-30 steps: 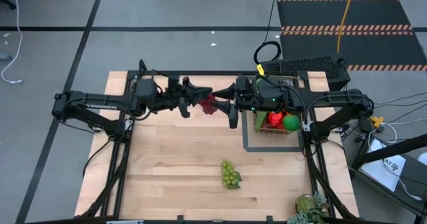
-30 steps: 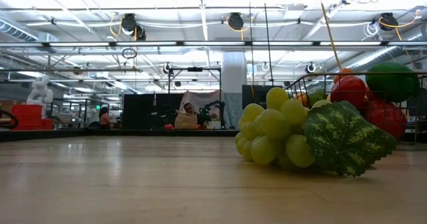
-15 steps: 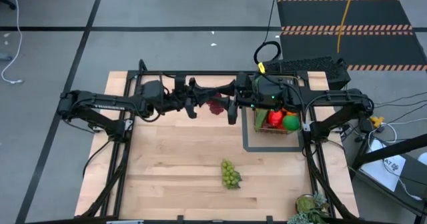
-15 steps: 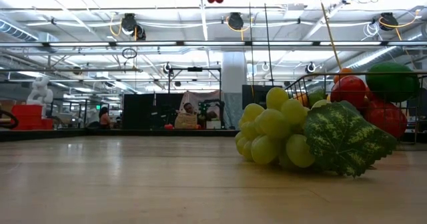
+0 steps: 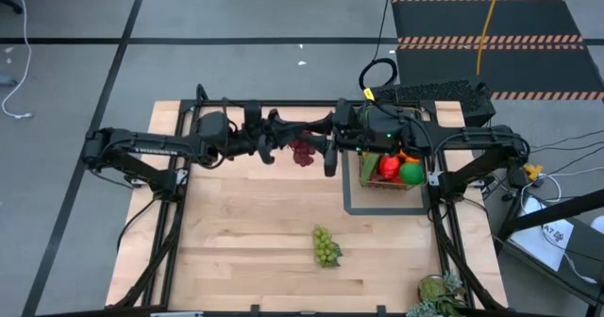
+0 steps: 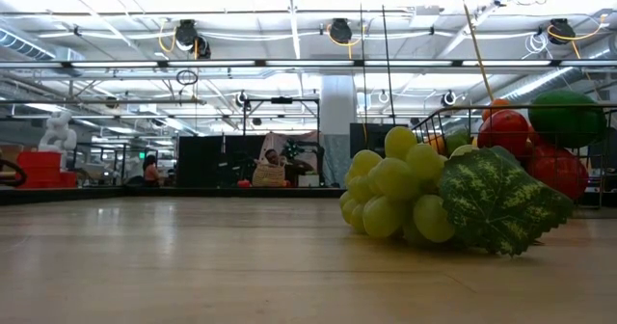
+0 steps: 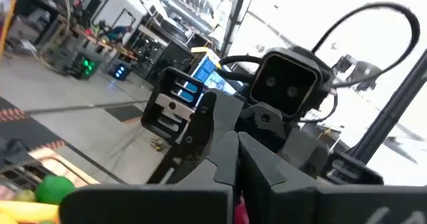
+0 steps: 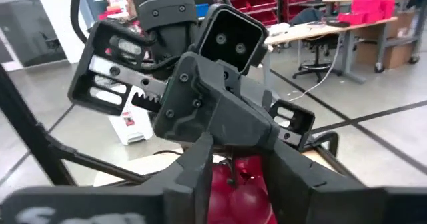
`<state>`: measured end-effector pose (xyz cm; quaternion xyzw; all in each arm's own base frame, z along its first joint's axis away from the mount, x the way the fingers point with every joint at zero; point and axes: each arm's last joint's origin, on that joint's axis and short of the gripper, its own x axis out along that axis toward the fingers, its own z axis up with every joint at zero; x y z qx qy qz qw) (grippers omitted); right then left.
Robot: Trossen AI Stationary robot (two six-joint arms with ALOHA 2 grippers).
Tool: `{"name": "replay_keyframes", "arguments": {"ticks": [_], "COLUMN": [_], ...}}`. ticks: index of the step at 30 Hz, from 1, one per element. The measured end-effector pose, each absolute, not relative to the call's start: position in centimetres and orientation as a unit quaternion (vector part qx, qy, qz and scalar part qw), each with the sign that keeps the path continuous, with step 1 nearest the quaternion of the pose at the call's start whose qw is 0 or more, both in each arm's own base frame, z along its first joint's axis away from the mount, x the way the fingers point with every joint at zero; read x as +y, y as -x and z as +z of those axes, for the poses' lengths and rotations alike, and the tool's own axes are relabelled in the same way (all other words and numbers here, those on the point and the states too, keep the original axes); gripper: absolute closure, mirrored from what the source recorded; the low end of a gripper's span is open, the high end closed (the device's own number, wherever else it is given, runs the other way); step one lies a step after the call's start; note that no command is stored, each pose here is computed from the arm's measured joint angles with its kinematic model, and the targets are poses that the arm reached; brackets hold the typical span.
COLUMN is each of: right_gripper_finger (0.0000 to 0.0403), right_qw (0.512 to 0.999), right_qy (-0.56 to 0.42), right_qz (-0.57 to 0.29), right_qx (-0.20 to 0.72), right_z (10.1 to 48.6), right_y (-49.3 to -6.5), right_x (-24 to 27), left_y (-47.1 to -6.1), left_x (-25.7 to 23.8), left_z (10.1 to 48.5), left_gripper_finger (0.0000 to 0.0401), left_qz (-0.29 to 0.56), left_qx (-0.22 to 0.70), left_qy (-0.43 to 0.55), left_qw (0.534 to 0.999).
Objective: Build produce basket
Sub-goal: Put the red grapes into the wire basket
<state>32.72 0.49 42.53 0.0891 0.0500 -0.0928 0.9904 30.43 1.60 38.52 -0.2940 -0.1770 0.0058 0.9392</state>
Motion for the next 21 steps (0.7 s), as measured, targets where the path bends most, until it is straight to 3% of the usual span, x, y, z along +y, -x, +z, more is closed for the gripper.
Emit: {"name": "replay_keyframes", "arguments": {"ticks": [5, 10, 21], "right_gripper_finger": [0.0246, 0.0242, 0.0366], "right_qw": [0.992, 0.992, 0.991], "right_qy": [-0.064, -0.056, -0.064], "right_qz": [-0.093, -0.093, -0.099], "right_qx": [0.058, 0.064, 0.061], "right_z": [42.27, 42.13, 42.18], "right_y": [-32.88, -32.88, -32.89], "right_x": [0.48, 0.45, 0.23], "left_y": [-30.44, -30.44, -30.41], "left_x": [2.16, 2.24, 2.24], "left_z": [38.49, 38.47, 38.50], "left_gripper_finger": [0.0397, 0.0387, 0.0383], "left_qz": [-0.012, -0.012, -0.012], "left_qx": [-0.174, -0.173, -0.173], "left_qy": [0.337, 0.335, 0.323], "left_qw": [0.925, 0.926, 0.931]}}
